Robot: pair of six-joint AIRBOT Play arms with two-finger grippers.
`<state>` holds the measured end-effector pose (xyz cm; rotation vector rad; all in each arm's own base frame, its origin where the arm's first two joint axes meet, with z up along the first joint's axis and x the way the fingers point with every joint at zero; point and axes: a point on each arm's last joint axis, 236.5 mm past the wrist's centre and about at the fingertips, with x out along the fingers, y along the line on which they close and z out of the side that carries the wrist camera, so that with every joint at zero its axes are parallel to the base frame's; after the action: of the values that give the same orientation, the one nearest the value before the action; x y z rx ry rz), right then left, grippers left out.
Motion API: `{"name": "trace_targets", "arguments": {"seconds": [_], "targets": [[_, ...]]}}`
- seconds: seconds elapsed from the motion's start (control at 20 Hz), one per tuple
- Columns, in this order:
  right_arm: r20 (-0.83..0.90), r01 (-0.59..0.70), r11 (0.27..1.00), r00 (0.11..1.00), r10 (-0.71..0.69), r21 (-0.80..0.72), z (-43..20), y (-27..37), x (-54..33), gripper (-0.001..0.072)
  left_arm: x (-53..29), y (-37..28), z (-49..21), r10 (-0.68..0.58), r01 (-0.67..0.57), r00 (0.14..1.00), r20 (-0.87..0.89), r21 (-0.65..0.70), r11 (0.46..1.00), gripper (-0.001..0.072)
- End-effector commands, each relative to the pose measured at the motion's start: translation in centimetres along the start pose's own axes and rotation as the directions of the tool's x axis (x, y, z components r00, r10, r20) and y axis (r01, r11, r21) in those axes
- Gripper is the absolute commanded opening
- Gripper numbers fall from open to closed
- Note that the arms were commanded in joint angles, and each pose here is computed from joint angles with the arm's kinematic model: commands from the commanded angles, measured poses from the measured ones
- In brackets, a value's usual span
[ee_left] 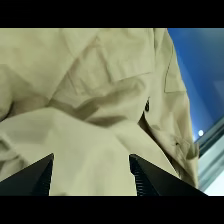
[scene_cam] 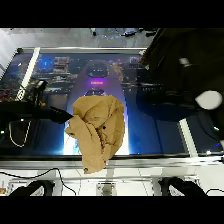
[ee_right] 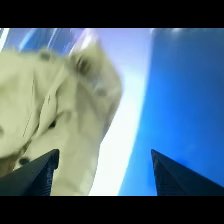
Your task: Fold the clothes and pants, and hang the long-sleeved shirts on hangers.
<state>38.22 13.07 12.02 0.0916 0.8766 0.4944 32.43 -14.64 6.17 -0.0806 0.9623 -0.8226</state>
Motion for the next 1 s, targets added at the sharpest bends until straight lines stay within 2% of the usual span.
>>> {"name": "trace_targets", "arguments": {"seconds": [0.0, 0.15, 0.25, 0.4, 0.55, 0.6, 0.65, 0.7, 0.75, 0.85, 0.95], "targets": [[-0.090, -0.212, 0.975, 0.972, 0.217, 0.064, -3.0, 2.0, 7.4, 0.0704, 3.2, -0.8, -0.6, -0.012, 0.013, 0.999, -0.039, 0.021, 1.000, 0.0584], [-0.140, -0.288, 0.954, 0.945, 0.297, 0.083, -5.0, 3.9, 12.8, 0.0704, 6.0, 0.1, -2.3, -0.042, 0.034, 0.993, -0.110, -0.068, 0.997, 0.0586], [-0.197, -0.300, 0.951, 0.931, 0.308, 0.070, -7.2, 5.4, 15.6, 0.0704, 7.4, 0.9, -3.5, -0.059, 0.039, 0.987, -0.153, -0.129, 0.991, 0.0653], [-0.256, -0.333, 0.942, 0.908, 0.331, 0.039, -9.6, 8.9, 18.0, 0.0703, 8.9, 1.7, -4.9, -0.081, 0.046, 0.977, -0.198, -0.172, 0.984, 0.0653], [-0.220, -0.328, 0.944, 0.924, 0.314, -0.029, -9.4, 11.7, 19.3, 0.0702, 9.9, 2.1, -5.9, -0.096, 0.047, 0.970, -0.225, -0.213, 0.976, 0.0632], [-0.192, -0.316, 0.948, 0.934, 0.302, -0.049, -9.0, 12.2, 19.7, 0.0702, 10.1, 2.2, -6.0, -0.103, 0.047, 0.968, -0.228, -0.236, 0.971, 0.0566], [-0.171, -0.307, 0.950, 0.941, 0.294, -0.060, -8.6, 12.6, 19.9, 0.0701, 10.2, 2.2, -6.1, -0.107, 0.049, 0.967, -0.229, -0.245, 0.968, 0.0369], [-0.151, -0.301, 0.952, 0.945, 0.289, -0.065, -8.2, 12.9, 20.1, 0.0701, 10.2, 2.2, -6.1, -0.108, 0.049, 0.967, -0.231, -0.246, 0.968, 0.0123], [-0.136, -0.298, 0.953, 0.948, 0.288, -0.062, -7.9, 13.1, 20.2, 0.0700, 10.2, 2.1, -6.1, -0.108, 0.051, 0.967, -0.229, -0.245, 0.968, 0.0037], [-0.102, -0.289, 0.956, 0.953, 0.284, -0.042, -7.1, 13.0, 20.3, 0.0679, 10.0, 1.8, -5.6, -0.116, 0.061, 0.970, -0.215, -0.247, 0.967, 0.0037], [-0.050, -0.267, 0.964, 0.963, 0.265, -0.020, -5.9, 12.6, 20.6, 0.0513, 9.0, 1.2, -4.6, -0.110, 0.067, 0.977, -0.181, -0.231, 0.971, 0.0036]]}}
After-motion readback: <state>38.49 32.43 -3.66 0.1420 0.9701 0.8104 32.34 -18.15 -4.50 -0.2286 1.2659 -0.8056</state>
